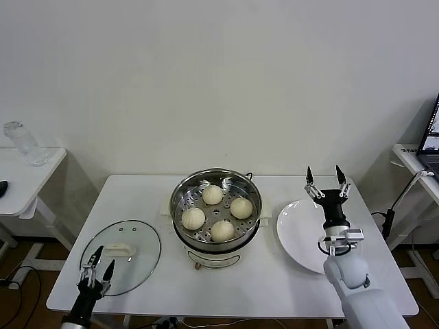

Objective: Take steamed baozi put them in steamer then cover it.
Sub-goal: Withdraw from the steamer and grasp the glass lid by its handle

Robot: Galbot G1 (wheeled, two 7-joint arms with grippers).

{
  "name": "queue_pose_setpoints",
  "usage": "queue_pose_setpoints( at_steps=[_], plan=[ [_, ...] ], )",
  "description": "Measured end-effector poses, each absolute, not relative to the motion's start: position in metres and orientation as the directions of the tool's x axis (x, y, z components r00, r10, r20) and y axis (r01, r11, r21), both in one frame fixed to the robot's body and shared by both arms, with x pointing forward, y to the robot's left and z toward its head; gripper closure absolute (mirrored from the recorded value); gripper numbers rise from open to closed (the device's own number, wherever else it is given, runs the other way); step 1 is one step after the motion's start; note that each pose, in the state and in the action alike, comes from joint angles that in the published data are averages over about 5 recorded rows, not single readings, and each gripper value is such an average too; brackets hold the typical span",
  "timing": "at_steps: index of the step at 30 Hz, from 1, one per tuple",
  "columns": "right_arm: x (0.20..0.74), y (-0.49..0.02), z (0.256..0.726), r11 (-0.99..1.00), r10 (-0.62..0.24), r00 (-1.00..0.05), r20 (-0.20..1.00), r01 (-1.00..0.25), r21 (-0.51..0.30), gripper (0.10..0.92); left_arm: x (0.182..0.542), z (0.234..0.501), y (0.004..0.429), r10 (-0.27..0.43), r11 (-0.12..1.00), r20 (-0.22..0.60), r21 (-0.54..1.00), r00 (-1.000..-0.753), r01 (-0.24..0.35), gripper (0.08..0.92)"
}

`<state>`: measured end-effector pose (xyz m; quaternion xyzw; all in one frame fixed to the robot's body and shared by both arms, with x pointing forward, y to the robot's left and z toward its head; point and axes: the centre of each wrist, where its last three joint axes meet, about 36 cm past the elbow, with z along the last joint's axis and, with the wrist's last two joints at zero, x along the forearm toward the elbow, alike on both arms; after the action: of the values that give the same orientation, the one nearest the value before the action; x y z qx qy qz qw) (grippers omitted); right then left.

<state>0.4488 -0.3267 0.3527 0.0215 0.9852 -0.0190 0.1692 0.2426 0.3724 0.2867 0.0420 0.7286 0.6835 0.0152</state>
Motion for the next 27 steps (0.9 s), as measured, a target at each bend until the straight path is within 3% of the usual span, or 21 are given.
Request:
queue_pose_setpoints(
  at_steps=[8,27],
  plan=[
    [0.432,-0.323,0.337,0.996,0.069,-0.948,-0.312,0.081,-0.024,0.200,0.253,0.267,0.378,0.087,0.010,0.058,0.998,-0.995,0.059,0.177],
    [0.417,-0.323,0.322,0.993,0.094,-0.952,-0.292,0.112,-0.045,0.200,0.292,0.259,0.379,0.067,-0.033,0.041,0.999,-0.997,0.039,0.177]
  ],
)
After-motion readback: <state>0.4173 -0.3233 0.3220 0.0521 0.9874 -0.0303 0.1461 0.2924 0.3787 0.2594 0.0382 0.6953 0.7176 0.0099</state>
